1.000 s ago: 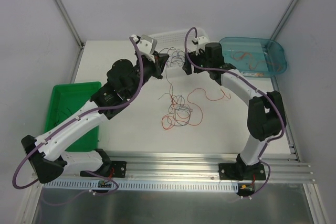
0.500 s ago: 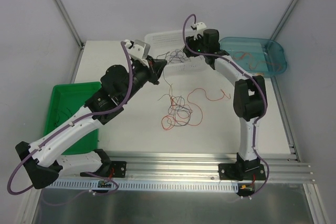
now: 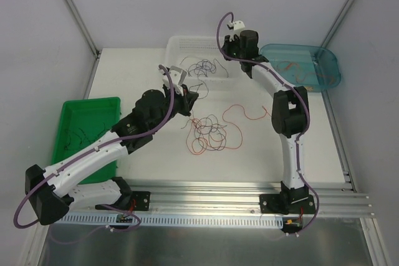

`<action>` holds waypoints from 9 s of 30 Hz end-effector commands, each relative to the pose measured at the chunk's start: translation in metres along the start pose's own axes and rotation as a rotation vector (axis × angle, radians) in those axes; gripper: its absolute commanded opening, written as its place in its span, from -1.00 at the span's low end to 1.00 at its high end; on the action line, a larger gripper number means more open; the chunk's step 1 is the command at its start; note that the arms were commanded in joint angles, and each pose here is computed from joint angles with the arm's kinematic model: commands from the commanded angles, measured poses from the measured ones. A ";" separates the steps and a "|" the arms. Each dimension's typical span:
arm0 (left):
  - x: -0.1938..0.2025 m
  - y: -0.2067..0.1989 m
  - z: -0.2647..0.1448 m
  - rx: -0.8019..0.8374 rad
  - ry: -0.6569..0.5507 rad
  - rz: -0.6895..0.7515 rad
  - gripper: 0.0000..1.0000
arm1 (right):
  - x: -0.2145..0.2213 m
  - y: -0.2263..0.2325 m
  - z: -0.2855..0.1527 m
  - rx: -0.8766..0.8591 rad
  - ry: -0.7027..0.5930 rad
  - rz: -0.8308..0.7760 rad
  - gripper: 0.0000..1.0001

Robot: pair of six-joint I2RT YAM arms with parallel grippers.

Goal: Untangle the cables
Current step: Place the cable in the bin, then untie the cable, then place the cable in the bin, then untie the cable.

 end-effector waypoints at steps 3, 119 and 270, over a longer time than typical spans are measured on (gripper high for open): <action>-0.004 0.008 -0.003 -0.032 -0.040 -0.055 -1.00 | 0.035 -0.005 0.007 0.006 0.040 0.037 -0.77; 0.134 0.146 -0.095 -0.410 0.391 -0.438 -1.00 | -0.217 0.074 -0.370 -0.301 -0.184 0.435 -0.99; 0.107 -0.072 0.069 0.200 0.033 -0.160 0.86 | -0.154 0.186 -0.428 -0.190 -0.228 0.212 -0.99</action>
Point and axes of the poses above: each gripper's point midway between its finger pads, its own z axis out along the fingers, its own y axis along the line the jaws close on, x = y × z, the point moved 1 cm from there along -z, back along the fingers, and after that the axes turned 4 degrees about z, right-handed, at the moved point
